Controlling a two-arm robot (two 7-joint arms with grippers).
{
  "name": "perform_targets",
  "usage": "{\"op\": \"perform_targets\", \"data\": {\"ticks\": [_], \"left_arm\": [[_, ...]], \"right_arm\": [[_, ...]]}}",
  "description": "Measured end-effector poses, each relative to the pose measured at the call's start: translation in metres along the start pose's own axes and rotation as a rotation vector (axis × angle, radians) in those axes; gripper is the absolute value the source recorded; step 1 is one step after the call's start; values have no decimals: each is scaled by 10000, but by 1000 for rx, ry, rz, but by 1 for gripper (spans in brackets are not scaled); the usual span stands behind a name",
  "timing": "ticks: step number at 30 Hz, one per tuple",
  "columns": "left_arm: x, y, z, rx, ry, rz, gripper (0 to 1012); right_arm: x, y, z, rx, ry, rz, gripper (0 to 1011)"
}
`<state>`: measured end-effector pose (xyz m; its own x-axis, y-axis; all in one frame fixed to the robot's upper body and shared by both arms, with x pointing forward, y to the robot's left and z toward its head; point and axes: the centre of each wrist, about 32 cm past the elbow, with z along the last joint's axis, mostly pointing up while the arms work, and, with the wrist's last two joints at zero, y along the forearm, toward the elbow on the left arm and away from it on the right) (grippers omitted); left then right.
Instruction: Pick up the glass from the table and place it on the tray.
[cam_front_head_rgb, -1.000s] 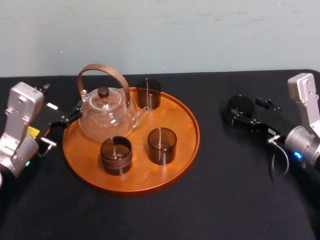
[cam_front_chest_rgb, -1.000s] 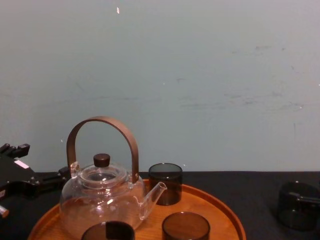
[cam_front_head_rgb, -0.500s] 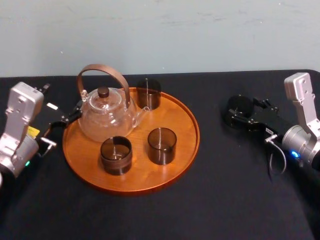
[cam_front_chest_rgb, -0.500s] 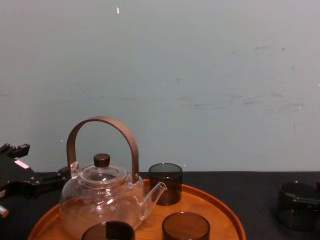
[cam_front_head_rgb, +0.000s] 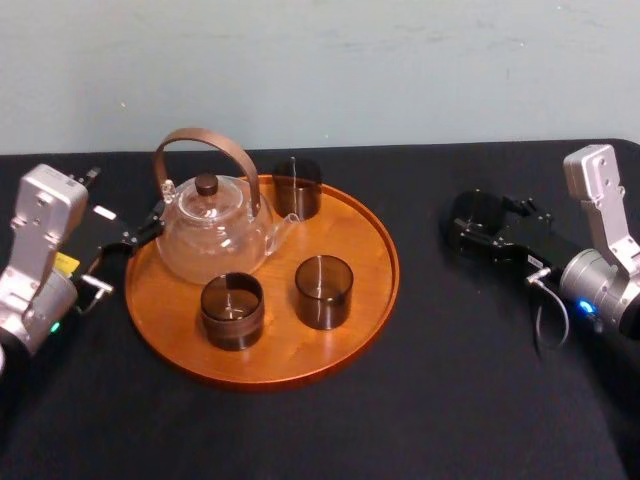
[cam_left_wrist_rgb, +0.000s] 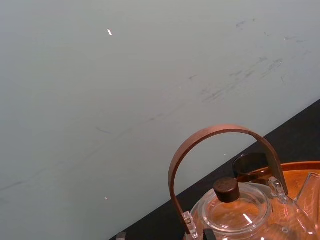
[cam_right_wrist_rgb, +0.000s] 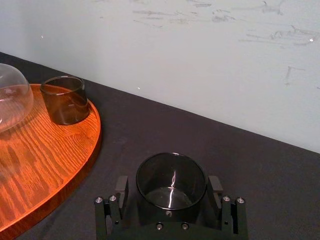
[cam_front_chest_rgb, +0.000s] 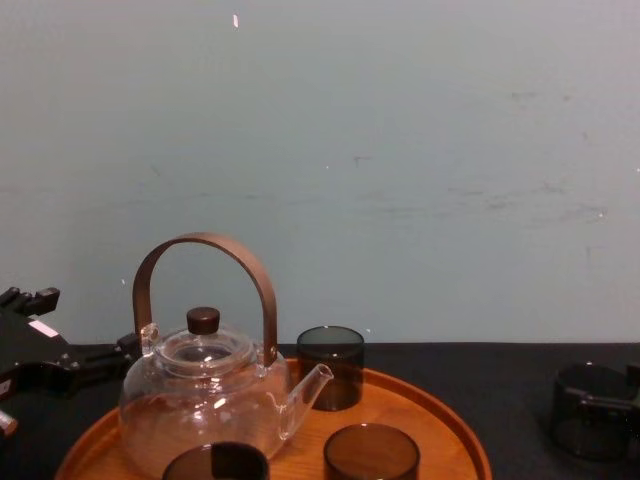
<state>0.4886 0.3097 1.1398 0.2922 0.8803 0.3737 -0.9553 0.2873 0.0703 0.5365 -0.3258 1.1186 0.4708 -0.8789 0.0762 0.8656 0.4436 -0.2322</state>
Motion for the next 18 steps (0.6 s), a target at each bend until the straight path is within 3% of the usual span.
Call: {"op": "perform_targets", "data": {"ticks": [18], "left_arm": [[0, 0, 0, 0, 0, 0, 1001]], "right_arm": [[-10, 36, -1, 1, -2, 1, 1002]]}}
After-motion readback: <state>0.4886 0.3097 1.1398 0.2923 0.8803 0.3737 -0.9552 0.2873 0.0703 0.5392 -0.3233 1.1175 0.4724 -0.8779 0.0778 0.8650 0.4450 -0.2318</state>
